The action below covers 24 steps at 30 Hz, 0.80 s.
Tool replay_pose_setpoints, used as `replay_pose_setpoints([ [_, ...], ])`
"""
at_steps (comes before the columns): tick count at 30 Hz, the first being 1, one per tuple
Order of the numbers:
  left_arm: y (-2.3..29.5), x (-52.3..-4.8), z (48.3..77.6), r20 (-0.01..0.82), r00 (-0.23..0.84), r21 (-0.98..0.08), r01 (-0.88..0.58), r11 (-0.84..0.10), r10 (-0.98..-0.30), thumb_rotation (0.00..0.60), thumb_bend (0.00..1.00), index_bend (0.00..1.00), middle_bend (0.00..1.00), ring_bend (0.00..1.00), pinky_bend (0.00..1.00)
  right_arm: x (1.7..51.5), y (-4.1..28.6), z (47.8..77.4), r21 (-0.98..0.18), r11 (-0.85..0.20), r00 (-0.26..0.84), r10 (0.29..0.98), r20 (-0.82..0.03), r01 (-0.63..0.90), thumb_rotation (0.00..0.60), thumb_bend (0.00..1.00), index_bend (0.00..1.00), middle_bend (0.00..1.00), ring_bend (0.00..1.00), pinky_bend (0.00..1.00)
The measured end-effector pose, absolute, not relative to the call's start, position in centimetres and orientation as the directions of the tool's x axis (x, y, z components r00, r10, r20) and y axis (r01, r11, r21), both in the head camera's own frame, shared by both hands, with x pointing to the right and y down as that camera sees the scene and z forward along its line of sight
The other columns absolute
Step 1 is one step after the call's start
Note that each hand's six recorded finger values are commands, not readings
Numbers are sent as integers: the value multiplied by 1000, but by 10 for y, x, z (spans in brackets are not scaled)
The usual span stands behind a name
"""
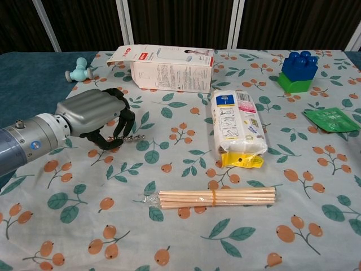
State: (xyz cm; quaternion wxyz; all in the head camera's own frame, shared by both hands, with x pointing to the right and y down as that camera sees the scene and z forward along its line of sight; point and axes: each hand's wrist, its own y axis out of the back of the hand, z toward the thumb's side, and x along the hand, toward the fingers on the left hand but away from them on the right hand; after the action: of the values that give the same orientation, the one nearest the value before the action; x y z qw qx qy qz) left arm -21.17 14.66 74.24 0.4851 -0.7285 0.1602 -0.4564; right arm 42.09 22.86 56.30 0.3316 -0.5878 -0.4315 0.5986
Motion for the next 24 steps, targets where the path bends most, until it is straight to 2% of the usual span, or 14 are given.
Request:
replay_pose_setpoints([
  [11,113,-182,704,423,552,-890,105,-444,-718,600,401,542,581,180,98,421,229,562,-908,-405,-92,905,-415,110,600,0,9,6,99,141],
  [24,80,-142,640,343,579,-918,39,-396,-740,600,401,542,583,180,102,422,229,562,-907,-406,-102,904,-416,111,600,0,9,6,99,141],
])
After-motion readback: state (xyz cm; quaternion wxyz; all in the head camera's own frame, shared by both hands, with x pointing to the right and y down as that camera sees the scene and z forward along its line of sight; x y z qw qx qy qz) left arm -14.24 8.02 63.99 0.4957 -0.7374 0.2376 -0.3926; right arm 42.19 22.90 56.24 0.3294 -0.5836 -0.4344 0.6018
